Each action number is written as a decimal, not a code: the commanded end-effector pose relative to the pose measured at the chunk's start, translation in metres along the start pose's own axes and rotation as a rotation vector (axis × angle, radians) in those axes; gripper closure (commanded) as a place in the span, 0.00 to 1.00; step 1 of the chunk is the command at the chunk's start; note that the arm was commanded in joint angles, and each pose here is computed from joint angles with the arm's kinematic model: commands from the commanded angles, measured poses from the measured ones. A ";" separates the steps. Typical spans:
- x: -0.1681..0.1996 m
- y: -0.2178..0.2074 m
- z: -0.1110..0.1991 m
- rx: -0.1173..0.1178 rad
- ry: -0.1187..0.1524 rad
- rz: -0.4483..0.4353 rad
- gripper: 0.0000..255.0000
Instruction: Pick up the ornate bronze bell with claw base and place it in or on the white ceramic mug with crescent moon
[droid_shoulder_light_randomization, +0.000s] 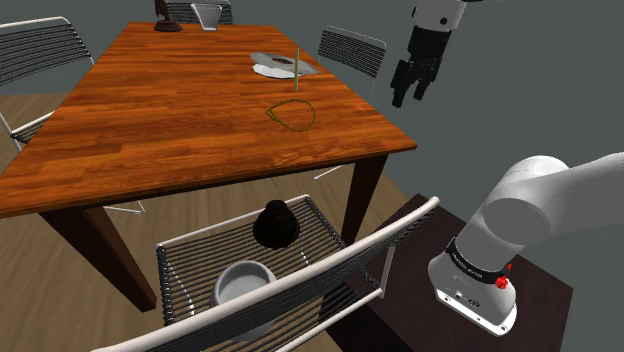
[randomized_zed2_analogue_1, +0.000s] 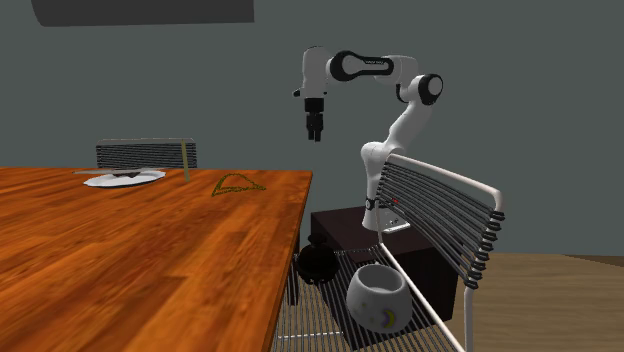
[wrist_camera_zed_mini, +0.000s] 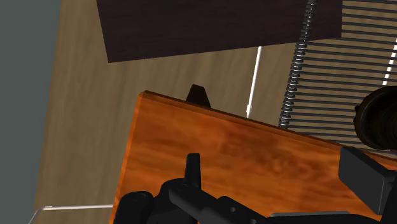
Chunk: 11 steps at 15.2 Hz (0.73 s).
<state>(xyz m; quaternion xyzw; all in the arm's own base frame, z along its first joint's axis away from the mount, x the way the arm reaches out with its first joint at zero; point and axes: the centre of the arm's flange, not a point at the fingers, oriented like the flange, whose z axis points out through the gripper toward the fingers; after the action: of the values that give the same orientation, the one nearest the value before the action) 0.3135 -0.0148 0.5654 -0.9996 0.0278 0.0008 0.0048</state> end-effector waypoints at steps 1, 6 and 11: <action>0.000 0.000 0.000 0.000 0.000 0.000 0.00; 0.012 -0.054 0.036 -0.001 0.000 0.020 0.00; 0.025 -0.107 0.073 -0.001 0.001 0.040 0.00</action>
<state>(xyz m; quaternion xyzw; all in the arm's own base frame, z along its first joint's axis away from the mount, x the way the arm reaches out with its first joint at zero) 0.3427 0.0782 0.5020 -0.9990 0.0451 0.0011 0.0037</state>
